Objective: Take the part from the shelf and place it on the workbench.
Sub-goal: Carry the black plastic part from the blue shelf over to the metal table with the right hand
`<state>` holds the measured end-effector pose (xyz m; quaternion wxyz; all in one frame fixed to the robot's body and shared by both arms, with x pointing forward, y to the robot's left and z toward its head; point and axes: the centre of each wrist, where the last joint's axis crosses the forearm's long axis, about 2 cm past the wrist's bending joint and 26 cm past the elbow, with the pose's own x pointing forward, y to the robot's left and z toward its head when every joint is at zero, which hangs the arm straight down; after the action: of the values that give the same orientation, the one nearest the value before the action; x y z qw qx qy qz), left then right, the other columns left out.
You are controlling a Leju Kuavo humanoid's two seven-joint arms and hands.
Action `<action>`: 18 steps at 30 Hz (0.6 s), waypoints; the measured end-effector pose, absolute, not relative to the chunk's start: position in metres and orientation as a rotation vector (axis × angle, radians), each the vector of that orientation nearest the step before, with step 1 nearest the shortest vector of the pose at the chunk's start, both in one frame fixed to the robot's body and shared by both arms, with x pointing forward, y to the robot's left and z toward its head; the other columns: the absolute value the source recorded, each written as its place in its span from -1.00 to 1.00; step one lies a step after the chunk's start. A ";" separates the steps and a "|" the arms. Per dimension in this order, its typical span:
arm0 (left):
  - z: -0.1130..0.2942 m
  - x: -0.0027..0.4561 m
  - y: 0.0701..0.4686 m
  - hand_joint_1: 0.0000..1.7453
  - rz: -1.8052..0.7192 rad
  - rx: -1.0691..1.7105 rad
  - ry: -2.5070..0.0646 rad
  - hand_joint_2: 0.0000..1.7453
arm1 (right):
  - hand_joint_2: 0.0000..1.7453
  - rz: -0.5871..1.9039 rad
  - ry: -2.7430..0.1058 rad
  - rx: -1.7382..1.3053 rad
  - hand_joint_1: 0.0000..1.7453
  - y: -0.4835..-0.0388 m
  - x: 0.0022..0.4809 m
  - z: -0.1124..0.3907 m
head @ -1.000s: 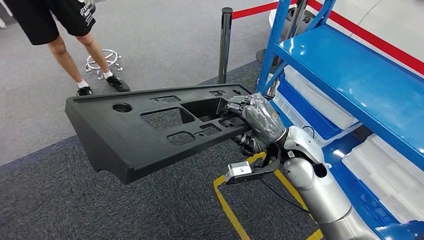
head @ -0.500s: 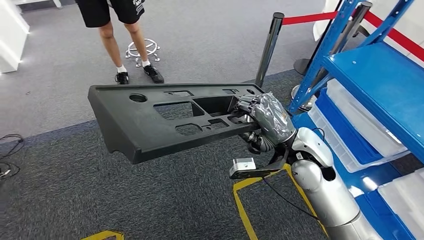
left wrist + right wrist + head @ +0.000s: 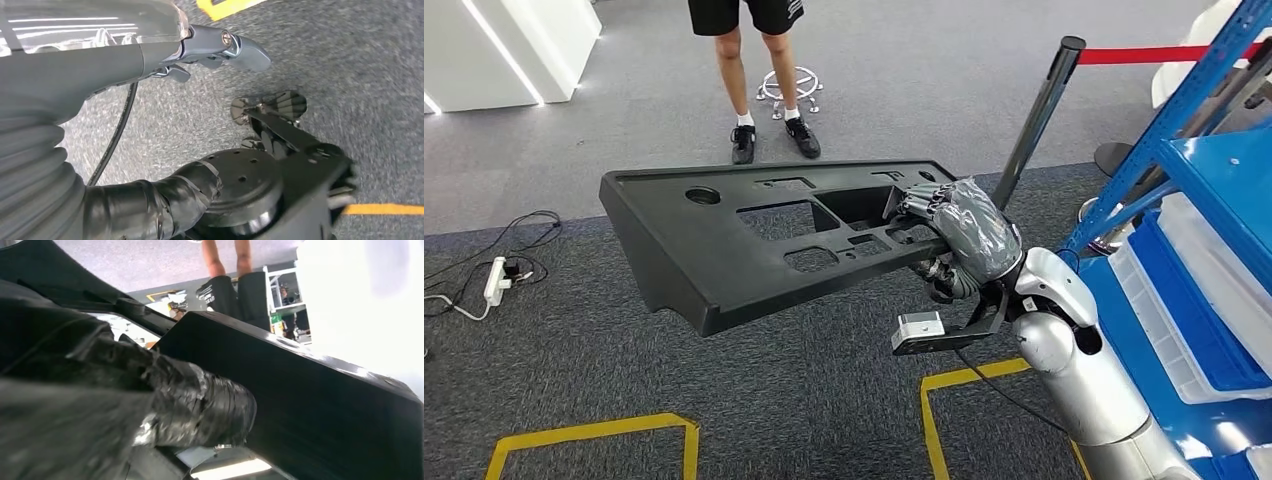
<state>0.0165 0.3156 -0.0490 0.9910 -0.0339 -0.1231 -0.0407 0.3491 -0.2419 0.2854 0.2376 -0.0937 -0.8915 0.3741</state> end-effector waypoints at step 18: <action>-0.050 0.010 0.322 -1.00 -0.088 -0.081 -0.227 1.00 | -1.00 1.039 -2.431 -0.264 1.00 -0.243 0.355 0.286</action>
<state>0.0101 0.3218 -0.0498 0.9918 -0.0405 -0.1131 -0.0438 0.3547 -0.2432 0.2857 0.2400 -0.0963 -0.8883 0.3796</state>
